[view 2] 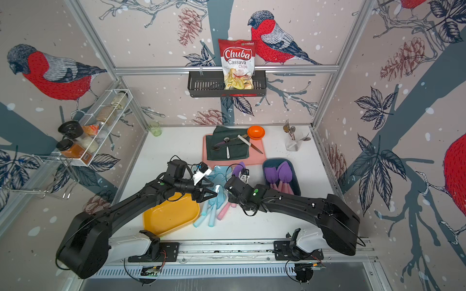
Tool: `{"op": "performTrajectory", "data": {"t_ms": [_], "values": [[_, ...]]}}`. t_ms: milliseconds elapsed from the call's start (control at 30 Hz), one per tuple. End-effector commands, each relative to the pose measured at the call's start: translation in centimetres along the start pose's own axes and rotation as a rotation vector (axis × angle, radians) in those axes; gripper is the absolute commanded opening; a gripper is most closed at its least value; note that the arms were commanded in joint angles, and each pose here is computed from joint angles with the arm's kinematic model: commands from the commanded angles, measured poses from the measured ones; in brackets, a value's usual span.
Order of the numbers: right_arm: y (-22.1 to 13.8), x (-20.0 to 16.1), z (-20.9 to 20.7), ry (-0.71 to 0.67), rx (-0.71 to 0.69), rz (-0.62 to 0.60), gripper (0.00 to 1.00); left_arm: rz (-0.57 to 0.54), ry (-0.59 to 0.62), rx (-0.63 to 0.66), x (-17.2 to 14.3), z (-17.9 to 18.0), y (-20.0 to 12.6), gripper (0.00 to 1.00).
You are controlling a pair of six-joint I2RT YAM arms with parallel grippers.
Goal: Sort the small shovels by color and place them into the storage box
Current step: Pick up the shovel from the center of the board.
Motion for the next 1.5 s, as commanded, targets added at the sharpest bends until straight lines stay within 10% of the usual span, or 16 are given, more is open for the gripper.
{"op": "performTrajectory", "data": {"t_ms": [0, 600, 867, 1067, 1467], "values": [[-1.4, 2.4, 2.5, 0.012, 0.174, -0.163, 0.06, -0.062, -0.030, -0.096, 0.9, -0.9, 0.2, 0.78], [-4.3, 2.8, 6.7, 0.035, 0.564, -0.291, 0.12, -0.089, -0.130, -0.160, 1.0, -1.3, 1.3, 0.67], [-4.6, 2.9, 7.3, -0.002, 0.562, -0.299, 0.19, -0.100, -0.144, -0.206, 1.4, -1.8, 1.2, 0.00], [-5.6, 3.8, 6.6, -0.001, 0.588, -0.387, 0.46, -0.124, -0.160, -0.256, 1.8, -2.2, 1.1, 0.00], [-7.3, 4.7, 4.7, 0.057, 0.738, -0.500, 0.48, -0.144, -0.203, -0.311, 1.9, -2.5, 1.2, 0.00]]}}
Point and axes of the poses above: each gripper's point midway between its finger pads, its own y axis out along the fingers, its own z axis along the line the jaws close on, x = y × z, the point moved 6 cm from there along -y, back along the fingers, and after that the axes turned 4 degrees about y, right-handed, at the moved point
